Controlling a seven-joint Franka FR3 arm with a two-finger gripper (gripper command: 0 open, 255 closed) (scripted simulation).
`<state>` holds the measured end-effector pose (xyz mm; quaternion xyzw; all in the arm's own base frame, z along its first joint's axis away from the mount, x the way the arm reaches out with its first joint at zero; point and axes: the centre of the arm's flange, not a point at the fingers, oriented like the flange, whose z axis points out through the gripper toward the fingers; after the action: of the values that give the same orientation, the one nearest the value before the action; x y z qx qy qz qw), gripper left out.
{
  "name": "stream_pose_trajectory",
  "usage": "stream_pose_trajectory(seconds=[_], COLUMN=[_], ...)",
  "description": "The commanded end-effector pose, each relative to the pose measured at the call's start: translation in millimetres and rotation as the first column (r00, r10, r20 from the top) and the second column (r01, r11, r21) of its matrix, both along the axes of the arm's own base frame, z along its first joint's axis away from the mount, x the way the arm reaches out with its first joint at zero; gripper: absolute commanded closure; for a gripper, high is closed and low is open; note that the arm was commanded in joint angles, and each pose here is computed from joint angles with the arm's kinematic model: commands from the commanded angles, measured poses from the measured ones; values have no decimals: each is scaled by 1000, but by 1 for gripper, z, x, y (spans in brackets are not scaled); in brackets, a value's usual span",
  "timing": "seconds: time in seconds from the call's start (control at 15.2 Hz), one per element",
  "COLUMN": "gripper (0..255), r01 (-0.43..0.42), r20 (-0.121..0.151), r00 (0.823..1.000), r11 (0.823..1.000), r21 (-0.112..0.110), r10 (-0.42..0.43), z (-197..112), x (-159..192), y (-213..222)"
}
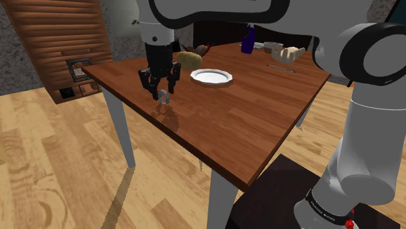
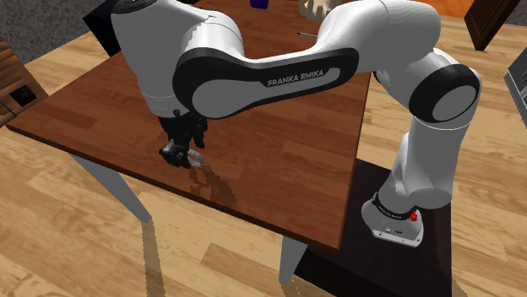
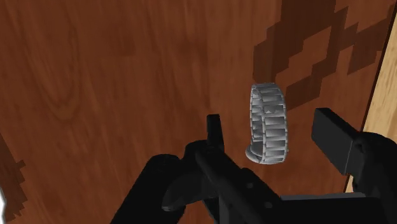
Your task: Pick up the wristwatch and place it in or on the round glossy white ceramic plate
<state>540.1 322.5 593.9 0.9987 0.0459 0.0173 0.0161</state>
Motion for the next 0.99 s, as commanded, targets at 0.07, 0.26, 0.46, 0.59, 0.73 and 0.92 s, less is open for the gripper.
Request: stream_pose_trajectory(seconds=[0.07, 0.26, 0.46, 0.59, 0.73, 0.92], gripper=[255, 255, 255, 255, 255, 255], r01=[0, 0, 0, 0, 0, 0], r20=[0, 0, 0, 0, 0, 0], r00=[1000, 1000, 1000, 1000, 1000, 1000], r11=[1000, 1000, 1000, 1000, 1000, 1000], r21=[0, 0, 0, 0, 0, 0], r10=[0, 0, 0, 0, 0, 0], z=[0, 0, 0, 5, 16, 32], x=[0, 0, 0, 0, 0, 0], y=[0, 0, 0, 0, 0, 0])
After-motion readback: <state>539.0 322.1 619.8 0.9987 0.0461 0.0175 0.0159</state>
